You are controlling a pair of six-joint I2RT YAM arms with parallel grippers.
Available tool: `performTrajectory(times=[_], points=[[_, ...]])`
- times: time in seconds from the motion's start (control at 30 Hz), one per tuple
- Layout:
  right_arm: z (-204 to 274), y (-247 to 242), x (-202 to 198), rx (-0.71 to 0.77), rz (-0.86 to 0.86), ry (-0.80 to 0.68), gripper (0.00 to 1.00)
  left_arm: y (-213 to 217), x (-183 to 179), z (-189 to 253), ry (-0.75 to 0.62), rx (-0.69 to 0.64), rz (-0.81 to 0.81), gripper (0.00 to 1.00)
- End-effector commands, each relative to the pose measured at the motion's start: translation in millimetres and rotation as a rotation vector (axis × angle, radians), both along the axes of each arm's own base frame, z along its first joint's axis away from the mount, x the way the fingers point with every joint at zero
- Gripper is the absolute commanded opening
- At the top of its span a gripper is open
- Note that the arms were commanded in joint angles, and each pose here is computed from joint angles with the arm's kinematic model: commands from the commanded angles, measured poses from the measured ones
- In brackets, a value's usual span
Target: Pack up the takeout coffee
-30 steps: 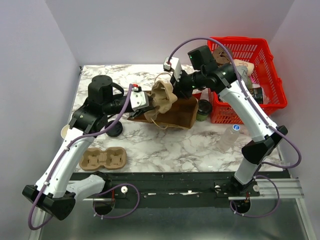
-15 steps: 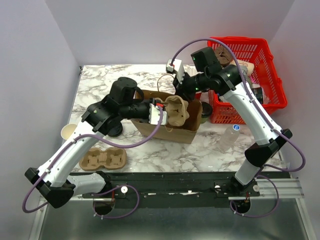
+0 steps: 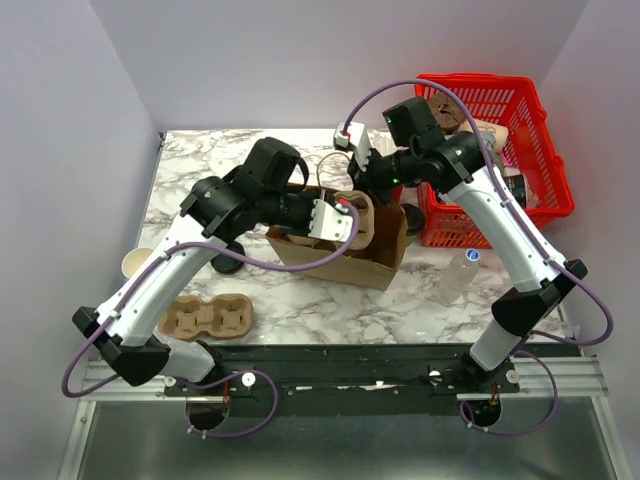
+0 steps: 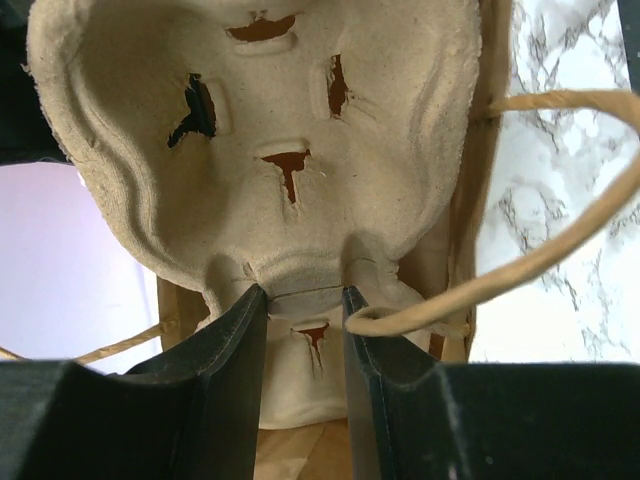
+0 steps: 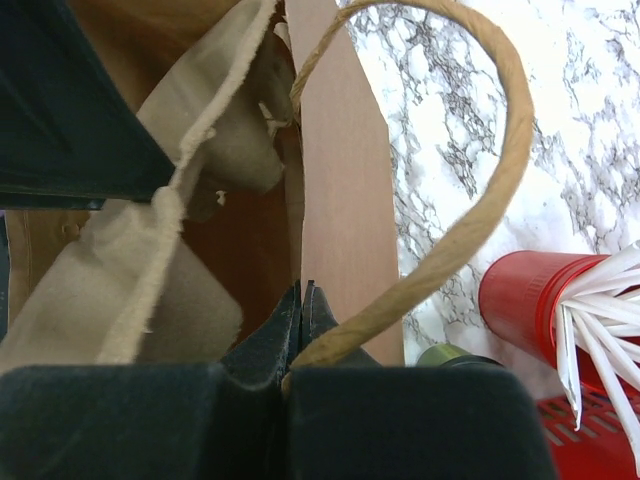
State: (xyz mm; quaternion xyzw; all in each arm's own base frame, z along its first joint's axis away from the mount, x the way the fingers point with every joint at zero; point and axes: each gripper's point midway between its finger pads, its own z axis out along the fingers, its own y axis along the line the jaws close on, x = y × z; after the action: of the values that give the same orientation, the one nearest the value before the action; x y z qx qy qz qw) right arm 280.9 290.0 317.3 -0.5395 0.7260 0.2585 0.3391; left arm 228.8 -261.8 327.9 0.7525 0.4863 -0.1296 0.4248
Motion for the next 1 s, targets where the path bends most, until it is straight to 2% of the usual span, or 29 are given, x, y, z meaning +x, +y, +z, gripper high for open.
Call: performTrajectory(times=[0.0, 0.2, 0.33, 0.47, 0.53, 0.67, 0.97], points=[[7.2, -4.1, -12.8, 0.003, 0.027, -0.002, 0.01, 7.6, 7.6, -14.1, 0.02, 0.118, 0.022, 0.0], [2.4, -5.6, -13.8, -0.013, 0.038, 0.003, 0.01, 0.4, 0.9, -1.0, 0.019, 0.065, -0.074, 0.0], [-0.1, -6.6, -14.2, -0.015, 0.036, 0.002, 0.01, -11.1, -15.1, 12.3, 0.051, -0.058, -0.136, 0.0], [-1.9, -8.7, -13.8, -0.025, 0.032, -0.005, 0.01, -11.3, -11.5, 9.9, 0.031, -0.144, -0.119, 0.0], [-2.5, -9.1, -14.1, -0.028, 0.035, -0.004, 0.01, -11.1, -6.5, 22.2, 0.02, -0.22, -0.091, 0.0], [-4.4, -8.3, -14.0, -0.034, 0.049, -0.008, 0.01, -8.8, 6.5, 28.2, 0.107, -0.297, -0.048, 0.0], [-5.1, -5.5, -13.5, -0.043, 0.062, -0.023, 0.01, -21.9, 19.3, 6.3, 0.248, -0.304, -0.024, 0.0]])
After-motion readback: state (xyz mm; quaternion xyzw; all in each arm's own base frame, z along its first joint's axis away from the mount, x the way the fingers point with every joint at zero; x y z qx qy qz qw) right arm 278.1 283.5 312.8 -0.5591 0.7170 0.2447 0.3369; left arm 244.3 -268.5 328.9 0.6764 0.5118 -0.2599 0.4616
